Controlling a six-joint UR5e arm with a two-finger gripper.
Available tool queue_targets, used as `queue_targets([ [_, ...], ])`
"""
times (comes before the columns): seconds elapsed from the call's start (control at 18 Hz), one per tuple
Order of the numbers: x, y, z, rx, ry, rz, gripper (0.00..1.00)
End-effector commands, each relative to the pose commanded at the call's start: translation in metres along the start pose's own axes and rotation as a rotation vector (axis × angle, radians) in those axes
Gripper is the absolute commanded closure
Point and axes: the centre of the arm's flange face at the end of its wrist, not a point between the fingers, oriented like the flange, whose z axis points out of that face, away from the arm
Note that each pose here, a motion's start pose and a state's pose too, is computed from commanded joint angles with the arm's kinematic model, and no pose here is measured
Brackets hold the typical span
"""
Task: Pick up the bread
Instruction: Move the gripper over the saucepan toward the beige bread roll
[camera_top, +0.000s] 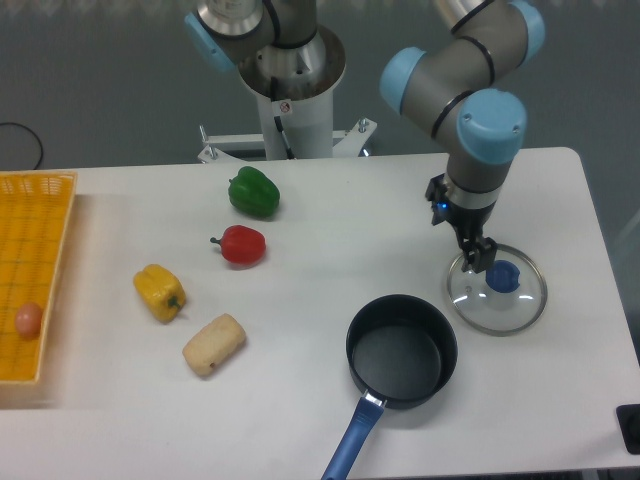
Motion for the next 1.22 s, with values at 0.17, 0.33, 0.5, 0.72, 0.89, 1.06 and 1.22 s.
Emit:
queue_targets([
  [0.17,-0.010,-0.031,-0.005,0.007,-0.033,-0.020,0.00],
  [0.33,-0.020,-0.051,-0.001,0.010,-0.082,0.000,0.00],
  [0.5,-0.020,-0.051,0.001,0.010,-0.079,-0.002,0.00],
  [0.72,-0.015,-0.058,0.007,0.005,-0.067,0.007,0.00],
  [0.89,-0.002,-0.093,0.004,0.004,-0.069,-0.007,0.00],
  [1.06,0.017,-0.144,0.002,0.015,-0.071,-0.032,0.00],
  [1.22,0.037,-0.191,0.008,0.024,-0.065,-0.043,0.00],
])
